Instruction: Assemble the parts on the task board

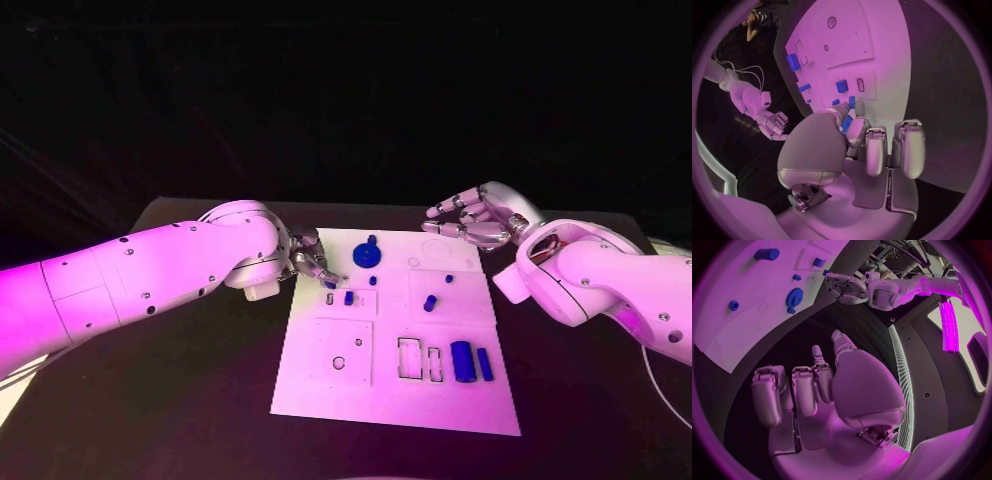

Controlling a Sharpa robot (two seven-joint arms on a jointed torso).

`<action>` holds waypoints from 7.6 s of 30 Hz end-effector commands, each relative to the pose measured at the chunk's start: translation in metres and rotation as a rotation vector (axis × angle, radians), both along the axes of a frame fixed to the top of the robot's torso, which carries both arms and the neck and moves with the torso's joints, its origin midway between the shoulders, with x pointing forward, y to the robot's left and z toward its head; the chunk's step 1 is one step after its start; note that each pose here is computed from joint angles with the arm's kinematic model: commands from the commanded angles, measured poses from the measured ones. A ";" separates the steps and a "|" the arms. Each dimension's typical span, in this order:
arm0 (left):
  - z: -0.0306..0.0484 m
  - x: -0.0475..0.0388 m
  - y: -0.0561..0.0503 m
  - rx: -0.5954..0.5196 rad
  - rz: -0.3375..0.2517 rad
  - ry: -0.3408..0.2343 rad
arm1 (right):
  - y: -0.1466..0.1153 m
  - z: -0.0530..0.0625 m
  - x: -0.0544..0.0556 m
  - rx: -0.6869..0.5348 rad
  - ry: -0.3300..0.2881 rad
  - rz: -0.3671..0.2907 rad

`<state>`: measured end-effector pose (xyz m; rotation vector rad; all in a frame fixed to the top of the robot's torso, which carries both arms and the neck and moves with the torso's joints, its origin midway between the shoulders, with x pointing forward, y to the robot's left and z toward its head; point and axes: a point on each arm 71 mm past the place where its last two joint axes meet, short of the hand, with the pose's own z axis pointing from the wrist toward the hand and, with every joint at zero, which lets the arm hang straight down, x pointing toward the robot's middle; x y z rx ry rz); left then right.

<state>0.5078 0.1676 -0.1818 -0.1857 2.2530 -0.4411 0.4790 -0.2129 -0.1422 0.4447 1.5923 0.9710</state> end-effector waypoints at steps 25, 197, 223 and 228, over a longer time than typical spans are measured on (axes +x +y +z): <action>-0.0117 -0.0074 -0.003 0.086 -0.082 0.036 | 0.002 -0.001 -0.001 0.000 0.002 0.018; -0.0251 0.0041 -0.060 -0.169 -0.320 -0.455 | 0.002 -0.001 -0.004 0.009 0.004 0.028; -0.0313 0.0052 -0.072 -0.024 -0.346 -0.418 | 0.004 -0.001 -0.004 0.009 0.005 0.032; -0.0323 0.0054 -0.076 -0.019 -0.353 -0.413 | 0.005 -0.001 -0.004 0.009 0.005 0.034</action>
